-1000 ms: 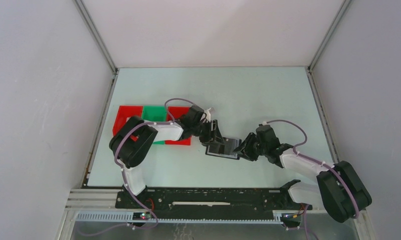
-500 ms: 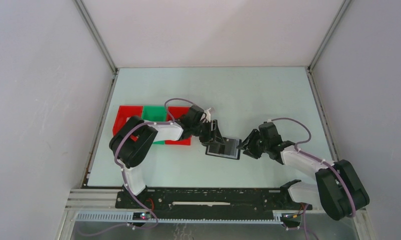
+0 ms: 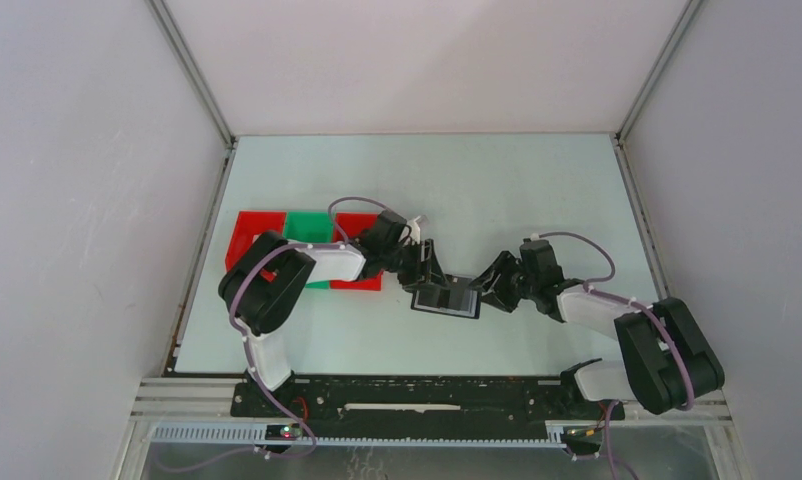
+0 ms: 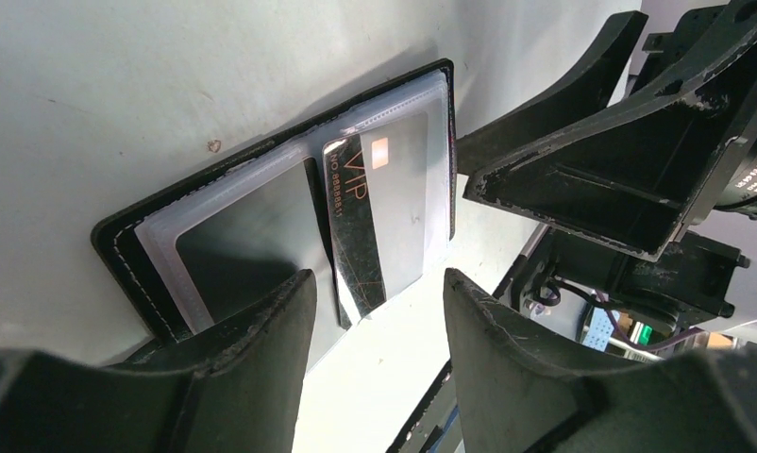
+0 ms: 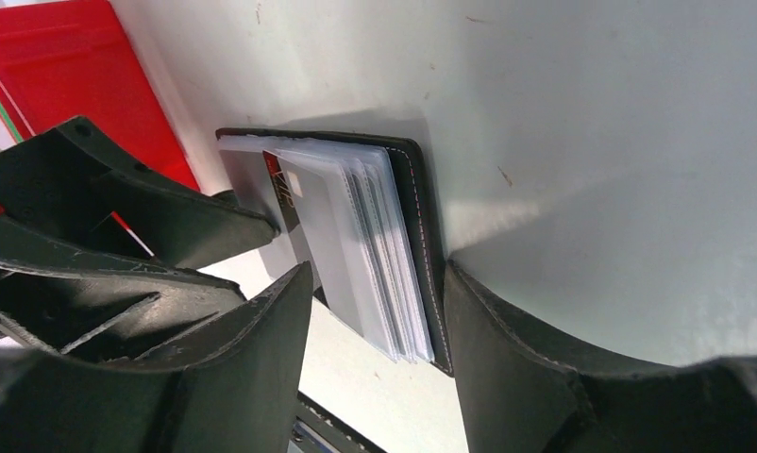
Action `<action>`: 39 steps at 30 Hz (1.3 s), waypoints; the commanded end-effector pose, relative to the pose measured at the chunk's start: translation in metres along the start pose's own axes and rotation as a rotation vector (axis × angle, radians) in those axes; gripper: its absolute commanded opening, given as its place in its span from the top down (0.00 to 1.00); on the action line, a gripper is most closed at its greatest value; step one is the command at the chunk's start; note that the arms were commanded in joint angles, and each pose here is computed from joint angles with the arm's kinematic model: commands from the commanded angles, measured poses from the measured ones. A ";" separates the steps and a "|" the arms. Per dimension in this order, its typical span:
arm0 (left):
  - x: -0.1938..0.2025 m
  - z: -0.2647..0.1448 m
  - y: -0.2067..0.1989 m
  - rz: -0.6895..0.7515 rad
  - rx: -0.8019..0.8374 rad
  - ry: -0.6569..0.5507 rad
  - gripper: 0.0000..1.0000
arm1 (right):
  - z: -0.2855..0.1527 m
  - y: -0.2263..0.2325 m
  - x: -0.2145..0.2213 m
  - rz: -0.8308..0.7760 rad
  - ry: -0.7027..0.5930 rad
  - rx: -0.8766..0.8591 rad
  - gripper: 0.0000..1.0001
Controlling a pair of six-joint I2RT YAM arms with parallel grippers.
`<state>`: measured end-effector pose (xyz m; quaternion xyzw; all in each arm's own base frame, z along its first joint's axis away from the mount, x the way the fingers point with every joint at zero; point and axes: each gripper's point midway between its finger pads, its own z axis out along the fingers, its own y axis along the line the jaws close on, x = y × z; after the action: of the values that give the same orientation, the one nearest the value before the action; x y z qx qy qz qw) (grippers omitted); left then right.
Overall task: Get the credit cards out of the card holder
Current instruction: Remove the credit card from the card holder.
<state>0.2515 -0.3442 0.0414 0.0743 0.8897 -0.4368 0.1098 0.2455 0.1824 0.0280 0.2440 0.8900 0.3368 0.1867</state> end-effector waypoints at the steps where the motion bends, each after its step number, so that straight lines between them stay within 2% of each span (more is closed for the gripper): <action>1: 0.021 0.003 0.047 -0.047 -0.132 0.042 0.41 | 0.009 -0.013 0.007 0.024 0.022 0.010 0.36; 9: 0.024 0.005 0.052 -0.052 -0.137 0.049 0.41 | 0.002 -0.002 0.015 0.117 0.038 -0.162 0.38; 16: 0.028 0.005 0.056 -0.057 -0.143 0.055 0.41 | -0.007 0.020 0.021 0.122 0.075 -0.319 0.43; 20: 0.029 0.006 0.058 -0.061 -0.144 0.057 0.41 | -0.008 0.022 0.020 0.116 0.062 -0.334 0.46; 28: 0.031 0.007 0.060 -0.061 -0.144 0.068 0.41 | -0.010 0.030 0.018 0.087 0.057 -0.377 0.62; 34: 0.030 0.008 0.060 -0.061 -0.144 0.068 0.41 | -0.003 0.030 0.022 0.063 0.071 -0.352 0.56; 36: 0.030 0.008 0.060 -0.060 -0.144 0.068 0.41 | -0.001 0.028 0.023 0.058 0.072 -0.341 0.56; 39: 0.030 0.008 0.059 -0.060 -0.142 0.069 0.41 | 0.001 0.024 0.026 0.062 0.081 -0.331 0.62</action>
<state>0.2557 -0.3454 0.0396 0.0786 0.8805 -0.4538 0.1127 0.2256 0.2079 0.0345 0.2396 0.8233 0.4873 0.1654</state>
